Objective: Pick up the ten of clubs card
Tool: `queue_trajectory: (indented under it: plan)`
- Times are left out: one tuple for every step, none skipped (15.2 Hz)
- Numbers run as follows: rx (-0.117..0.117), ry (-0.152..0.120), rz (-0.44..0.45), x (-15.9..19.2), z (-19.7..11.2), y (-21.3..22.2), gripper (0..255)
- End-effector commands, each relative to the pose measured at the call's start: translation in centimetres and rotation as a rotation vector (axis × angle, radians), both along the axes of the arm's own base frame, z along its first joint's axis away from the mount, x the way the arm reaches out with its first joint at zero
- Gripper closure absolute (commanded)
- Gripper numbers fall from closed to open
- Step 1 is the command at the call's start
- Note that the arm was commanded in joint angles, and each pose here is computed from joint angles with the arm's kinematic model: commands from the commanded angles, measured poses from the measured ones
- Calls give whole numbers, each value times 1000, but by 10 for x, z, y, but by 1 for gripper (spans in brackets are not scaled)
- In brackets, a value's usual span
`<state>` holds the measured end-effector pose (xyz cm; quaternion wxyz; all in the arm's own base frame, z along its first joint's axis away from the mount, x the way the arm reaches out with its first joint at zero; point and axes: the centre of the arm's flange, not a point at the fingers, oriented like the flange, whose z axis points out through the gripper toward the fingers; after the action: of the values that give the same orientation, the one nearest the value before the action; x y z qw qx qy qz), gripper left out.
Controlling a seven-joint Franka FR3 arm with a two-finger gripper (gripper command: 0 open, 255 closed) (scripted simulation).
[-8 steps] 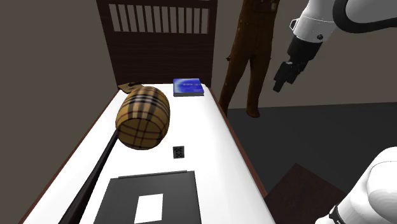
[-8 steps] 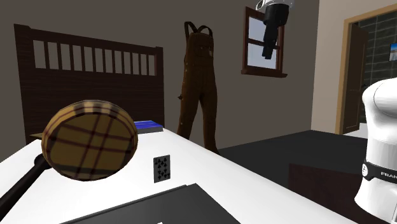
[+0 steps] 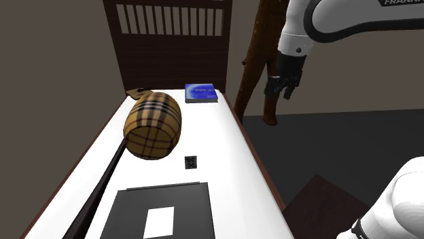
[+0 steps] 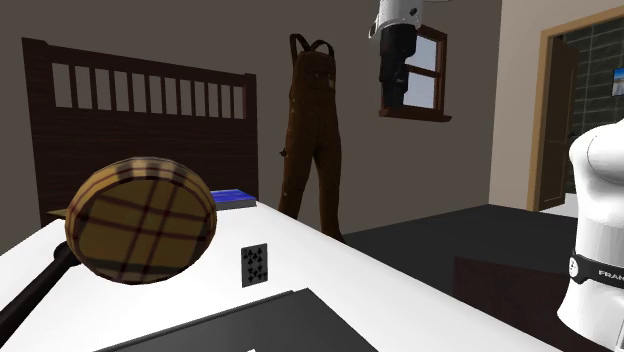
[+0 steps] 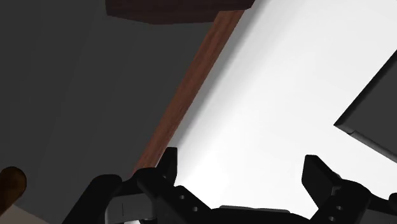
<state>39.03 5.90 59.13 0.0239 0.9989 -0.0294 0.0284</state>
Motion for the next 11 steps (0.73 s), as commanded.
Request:
queue_trajectory:
  plan:
    - [20,45,-23,24,-13,12,0]
    - [30,68,-34,36,-20,18,0]
    - [40,90,-45,47,-28,24,0]
    - [49,112,-56,58,-36,30,0]
    - [59,134,-67,69,-44,36,0]
    - [69,156,-78,80,-52,42,0]
    - [79,178,-88,91,-60,47,0]
    - [88,200,-99,102,-68,53,0]
    - [98,223,-110,113,-77,59,0]
    - [108,245,-121,123,-86,64,0]
    - [117,267,-132,134,-95,70,0]
